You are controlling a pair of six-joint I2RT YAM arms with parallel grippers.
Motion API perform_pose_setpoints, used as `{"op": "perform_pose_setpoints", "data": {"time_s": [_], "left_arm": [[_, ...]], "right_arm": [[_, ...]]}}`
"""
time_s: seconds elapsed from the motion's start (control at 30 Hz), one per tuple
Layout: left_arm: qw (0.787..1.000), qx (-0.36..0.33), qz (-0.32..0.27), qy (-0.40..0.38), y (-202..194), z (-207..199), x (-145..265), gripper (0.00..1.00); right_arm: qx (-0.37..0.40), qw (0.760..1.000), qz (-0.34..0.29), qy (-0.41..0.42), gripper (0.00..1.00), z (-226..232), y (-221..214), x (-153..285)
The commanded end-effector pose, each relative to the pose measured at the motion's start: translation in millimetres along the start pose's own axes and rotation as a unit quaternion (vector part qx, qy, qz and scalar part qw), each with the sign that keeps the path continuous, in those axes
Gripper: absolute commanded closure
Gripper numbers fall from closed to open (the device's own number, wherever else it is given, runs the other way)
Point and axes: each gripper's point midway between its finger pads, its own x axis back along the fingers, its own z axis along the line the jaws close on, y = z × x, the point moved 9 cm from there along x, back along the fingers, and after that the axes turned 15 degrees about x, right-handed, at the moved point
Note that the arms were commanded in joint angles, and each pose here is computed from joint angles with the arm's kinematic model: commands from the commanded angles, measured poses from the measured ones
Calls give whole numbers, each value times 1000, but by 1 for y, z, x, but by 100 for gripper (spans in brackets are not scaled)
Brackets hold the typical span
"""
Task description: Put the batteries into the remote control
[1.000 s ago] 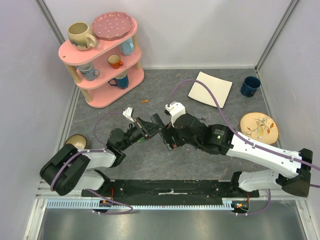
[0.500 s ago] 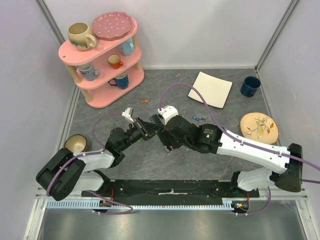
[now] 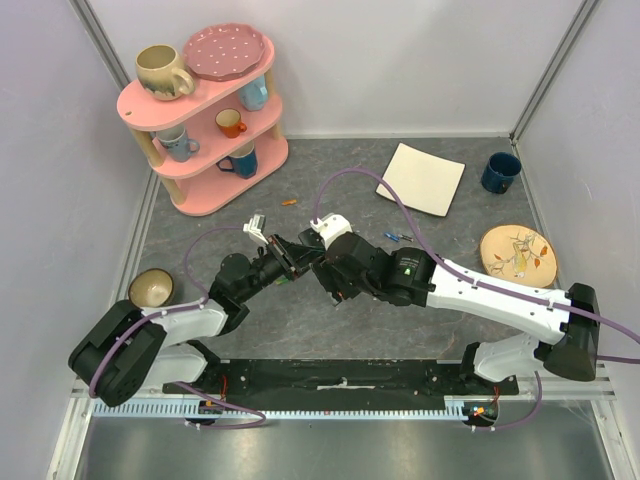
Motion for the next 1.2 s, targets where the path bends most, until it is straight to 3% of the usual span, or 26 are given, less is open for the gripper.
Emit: {"op": "perform_pose_setpoints", "data": {"time_s": [0.0, 0.53, 0.83, 1.17], "left_arm": [[999, -28, -8, -34, 3, -17, -3, 98], [999, -32, -11, -37, 3, -16, -1, 98], [999, -35, -13, -39, 3, -15, 1, 98], [997, -65, -36, -19, 7, -11, 3, 98]], "right_arm": [[4, 1000, -12, 6, 28, 4, 3, -1], [6, 1000, -2, 7, 36, 5, -1, -8], [1, 1000, -8, 4, 49, 4, 0, -5], [-6, 1000, -20, 13, 52, 2, 3, 7]]}}
